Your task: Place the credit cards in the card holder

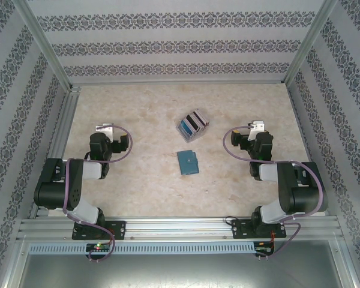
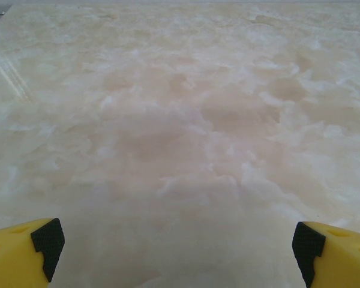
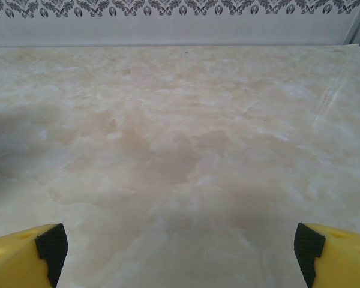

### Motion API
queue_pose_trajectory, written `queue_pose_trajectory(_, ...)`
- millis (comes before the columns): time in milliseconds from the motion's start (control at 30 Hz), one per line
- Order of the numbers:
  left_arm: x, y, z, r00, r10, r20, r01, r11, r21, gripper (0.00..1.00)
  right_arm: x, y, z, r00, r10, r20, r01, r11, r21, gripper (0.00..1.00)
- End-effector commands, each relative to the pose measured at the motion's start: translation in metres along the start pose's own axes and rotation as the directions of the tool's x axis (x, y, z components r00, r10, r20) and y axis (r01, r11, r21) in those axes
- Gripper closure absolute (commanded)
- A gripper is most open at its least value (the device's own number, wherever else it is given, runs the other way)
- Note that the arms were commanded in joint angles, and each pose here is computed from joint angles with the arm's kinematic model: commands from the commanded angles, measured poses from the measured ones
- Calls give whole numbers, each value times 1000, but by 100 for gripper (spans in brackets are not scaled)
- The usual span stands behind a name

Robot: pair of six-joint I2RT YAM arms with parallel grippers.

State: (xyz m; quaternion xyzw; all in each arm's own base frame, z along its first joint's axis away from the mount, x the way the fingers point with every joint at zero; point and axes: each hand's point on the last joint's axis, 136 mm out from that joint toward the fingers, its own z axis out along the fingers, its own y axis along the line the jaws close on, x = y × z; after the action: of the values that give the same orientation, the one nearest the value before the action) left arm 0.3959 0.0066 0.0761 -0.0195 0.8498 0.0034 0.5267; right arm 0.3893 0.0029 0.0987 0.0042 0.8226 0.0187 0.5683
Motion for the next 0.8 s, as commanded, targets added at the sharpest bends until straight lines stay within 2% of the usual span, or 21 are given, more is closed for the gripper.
queue_pose_trajectory(0, -28, 11, -7, 999, -25, -30, 24, 998, -51, 0, -32, 1, -12, 999, -16, 36, 14, 999, 40, 2)
queue_pose_trajectory(133, -48, 14, -22, 993, -110, -44, 106, 991, -80, 1, -57, 0, -29, 996, 78, 47, -80, 996, 40, 2)
queue_pose_trajectory(233, -63, 21, -38, 976, -218, -15, 214, 969, -119, 1, -71, 9, -38, 976, 216, 41, -215, 976, -24, 2)
queue_pose_trajectory(300, -70, 27, -47, 948, -316, -51, 304, 939, -164, 1, -76, 19, -41, 954, 301, -5, -300, 949, -101, 2)
queue_pose_trajectory(400, -80, 8, -53, 941, -298, -160, 290, 954, -70, 1, -80, 41, -40, 920, 376, -112, -392, 890, -233, 2)
queue_pose_trajectory(467, -89, -4, -58, 934, -310, -177, 314, 949, -8, 1, -77, 56, -35, 896, 397, -197, -440, 848, -294, 2)
queue_pose_trajectory(567, -101, -16, -65, 921, -351, -170, 365, 929, 62, 1, -65, 69, -29, 848, 448, -283, -523, 791, -316, 2)
queue_pose_trajectory(633, -104, -19, -68, 902, -383, -201, 401, 914, 61, 1, -56, 78, -29, 836, 441, -327, -536, 785, -311, 2)
queue_pose_trajectory(767, -108, -31, -71, 881, -388, -273, 427, 899, 101, 1, -41, 95, -36, 852, 361, -379, -480, 828, -290, 2)
